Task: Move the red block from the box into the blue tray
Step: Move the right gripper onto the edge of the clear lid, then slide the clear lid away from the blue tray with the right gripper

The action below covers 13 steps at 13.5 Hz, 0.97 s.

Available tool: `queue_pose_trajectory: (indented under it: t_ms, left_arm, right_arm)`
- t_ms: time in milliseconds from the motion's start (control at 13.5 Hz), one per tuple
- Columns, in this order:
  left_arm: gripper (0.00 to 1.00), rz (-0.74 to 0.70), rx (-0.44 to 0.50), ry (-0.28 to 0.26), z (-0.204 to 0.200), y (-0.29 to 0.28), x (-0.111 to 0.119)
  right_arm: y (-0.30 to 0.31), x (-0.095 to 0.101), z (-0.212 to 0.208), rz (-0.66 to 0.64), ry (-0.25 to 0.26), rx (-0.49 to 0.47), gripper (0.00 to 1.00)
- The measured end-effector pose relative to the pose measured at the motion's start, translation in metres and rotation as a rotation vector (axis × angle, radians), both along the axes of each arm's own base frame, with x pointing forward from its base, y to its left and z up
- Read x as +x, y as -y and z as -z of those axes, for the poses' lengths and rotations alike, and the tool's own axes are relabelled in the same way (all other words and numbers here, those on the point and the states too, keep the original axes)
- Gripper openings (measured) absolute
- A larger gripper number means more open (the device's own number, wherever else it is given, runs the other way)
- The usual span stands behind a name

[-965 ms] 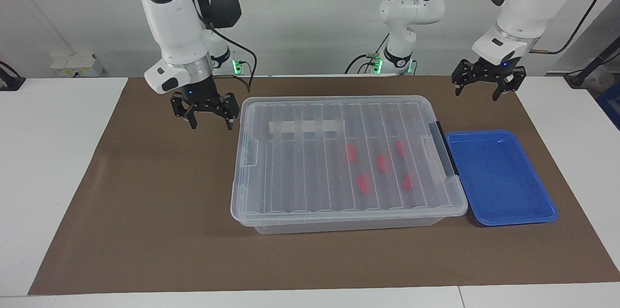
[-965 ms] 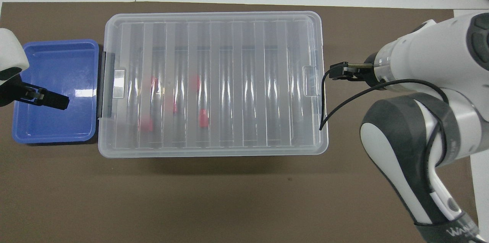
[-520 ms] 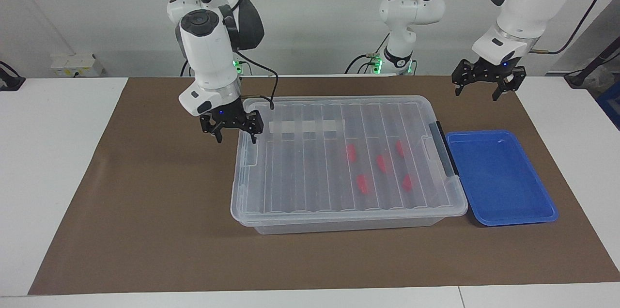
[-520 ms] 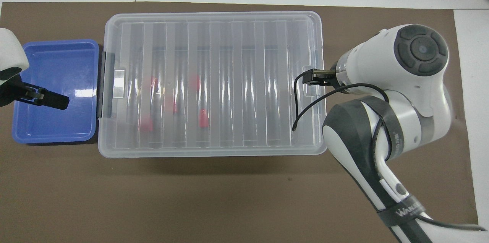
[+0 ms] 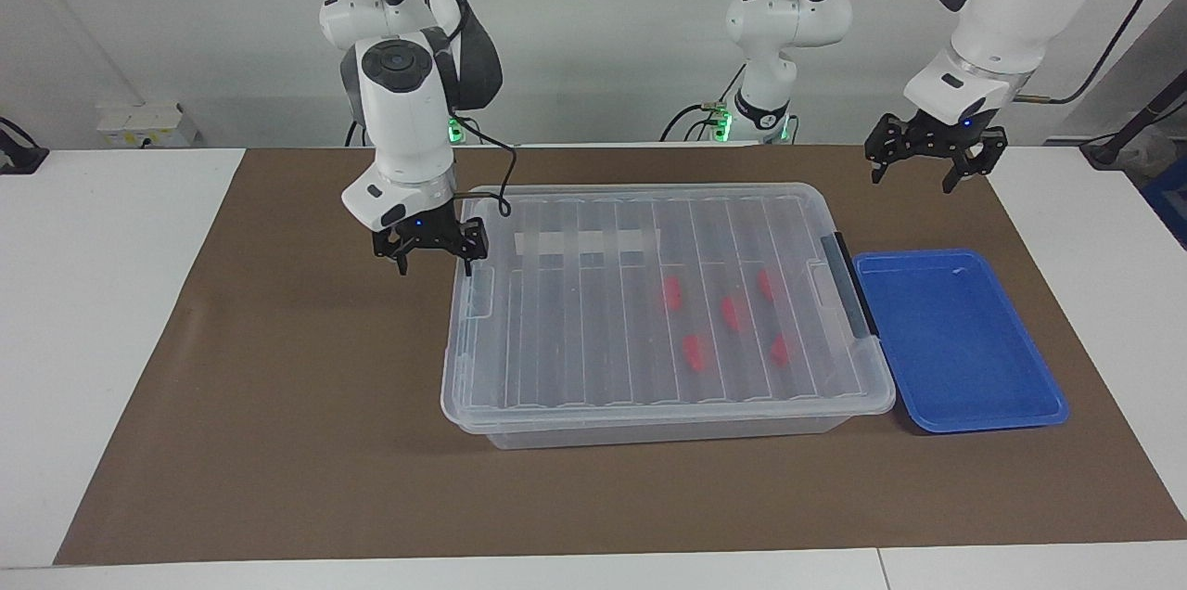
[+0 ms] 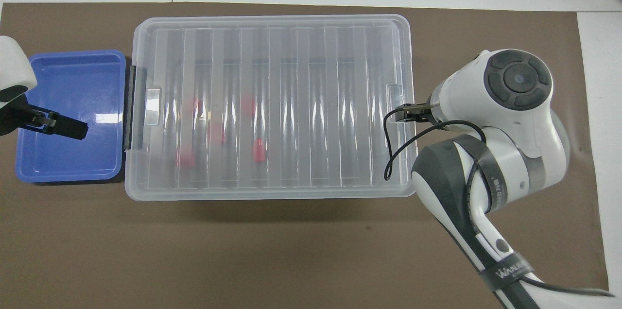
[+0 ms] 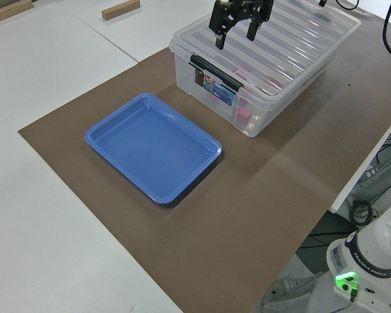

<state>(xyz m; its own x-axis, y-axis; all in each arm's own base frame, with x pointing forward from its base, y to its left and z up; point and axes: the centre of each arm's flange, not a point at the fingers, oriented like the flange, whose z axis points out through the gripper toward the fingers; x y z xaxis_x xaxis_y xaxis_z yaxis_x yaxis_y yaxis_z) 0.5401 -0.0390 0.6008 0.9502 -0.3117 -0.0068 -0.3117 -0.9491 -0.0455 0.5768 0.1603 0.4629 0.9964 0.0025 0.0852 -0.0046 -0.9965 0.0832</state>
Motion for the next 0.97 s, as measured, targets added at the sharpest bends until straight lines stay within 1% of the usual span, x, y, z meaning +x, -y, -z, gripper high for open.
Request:
queue_pose_trajectory:
  t_ms: [371, 668, 965]
  left_arm:
    - [1.0, 0.0, 0.0, 0.001, 0.0, 0.0, 0.0]
    - [1.0, 0.002, -0.001, 0.017, -0.009, 0.001, -0.005]
    - [1.0, 0.025, 0.001, 0.008, -0.009, 0.013, -0.007]
  right_arm:
    - [0.038, 0.003, -0.004, -0.092, -0.026, -0.019, 1.0]
    - [0.089, 0.009, -0.002, -0.218, -0.054, -0.034, 1.0]
    - [0.138, 0.012, 0.002, -0.302, -0.078, -0.041, 1.0]
